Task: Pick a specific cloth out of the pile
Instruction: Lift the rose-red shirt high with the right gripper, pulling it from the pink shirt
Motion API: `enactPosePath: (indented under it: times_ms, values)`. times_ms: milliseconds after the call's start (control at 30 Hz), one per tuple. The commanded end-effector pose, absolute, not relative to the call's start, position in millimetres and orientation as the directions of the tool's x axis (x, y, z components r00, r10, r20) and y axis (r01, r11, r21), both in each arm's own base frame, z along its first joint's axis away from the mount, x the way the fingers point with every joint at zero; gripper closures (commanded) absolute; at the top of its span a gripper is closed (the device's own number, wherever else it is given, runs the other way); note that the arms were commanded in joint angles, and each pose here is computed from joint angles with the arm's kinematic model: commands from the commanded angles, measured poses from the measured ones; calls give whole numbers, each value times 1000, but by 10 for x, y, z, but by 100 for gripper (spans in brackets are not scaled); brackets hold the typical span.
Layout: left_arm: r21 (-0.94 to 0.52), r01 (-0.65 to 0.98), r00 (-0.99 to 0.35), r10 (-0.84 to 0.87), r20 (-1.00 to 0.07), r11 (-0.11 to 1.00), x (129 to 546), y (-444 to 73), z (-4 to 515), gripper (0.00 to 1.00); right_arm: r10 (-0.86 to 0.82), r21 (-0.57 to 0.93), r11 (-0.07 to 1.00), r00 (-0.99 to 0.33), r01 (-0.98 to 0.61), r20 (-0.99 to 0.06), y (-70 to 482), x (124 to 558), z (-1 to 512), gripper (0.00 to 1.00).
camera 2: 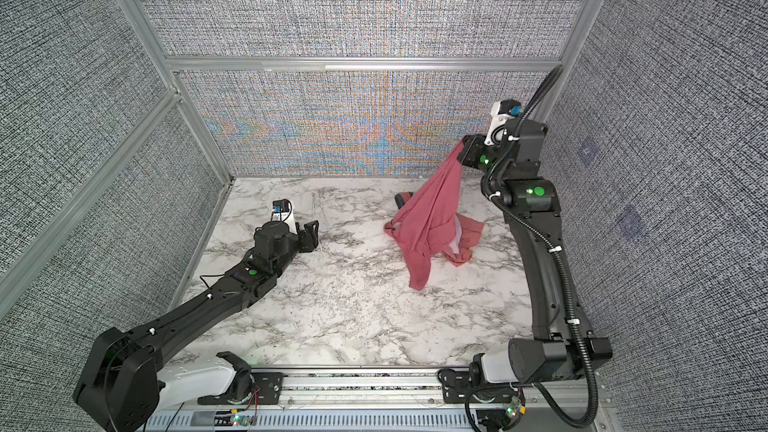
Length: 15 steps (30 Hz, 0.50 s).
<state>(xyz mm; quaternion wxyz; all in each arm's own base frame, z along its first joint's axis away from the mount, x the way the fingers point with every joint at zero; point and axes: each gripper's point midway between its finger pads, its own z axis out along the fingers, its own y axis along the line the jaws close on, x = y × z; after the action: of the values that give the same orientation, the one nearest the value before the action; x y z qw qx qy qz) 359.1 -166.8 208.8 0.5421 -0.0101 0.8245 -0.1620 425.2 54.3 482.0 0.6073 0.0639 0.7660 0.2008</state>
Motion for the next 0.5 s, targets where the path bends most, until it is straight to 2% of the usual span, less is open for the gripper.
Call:
enactPosePath:
  times_ms: [0, 233, 467]
  values:
    - [-270, 142, -405, -193, -894, 952, 3573, -1605, 2095, 36, 321, 373, 898, -232, -233, -918, 642, 4166, 5118, 100]
    - [-273, 133, -393, -202, -897, 953, 3529, -1535, 2239, 36, 325, 369, 834, -174, -410, -929, 854, 3974, 5739, 100]
    - [-268, 98, -336, -221, -916, 958, 3448, -1373, 2600, 36, 378, 426, 603, -229, -674, -897, 1312, 3651, 6157, 100]
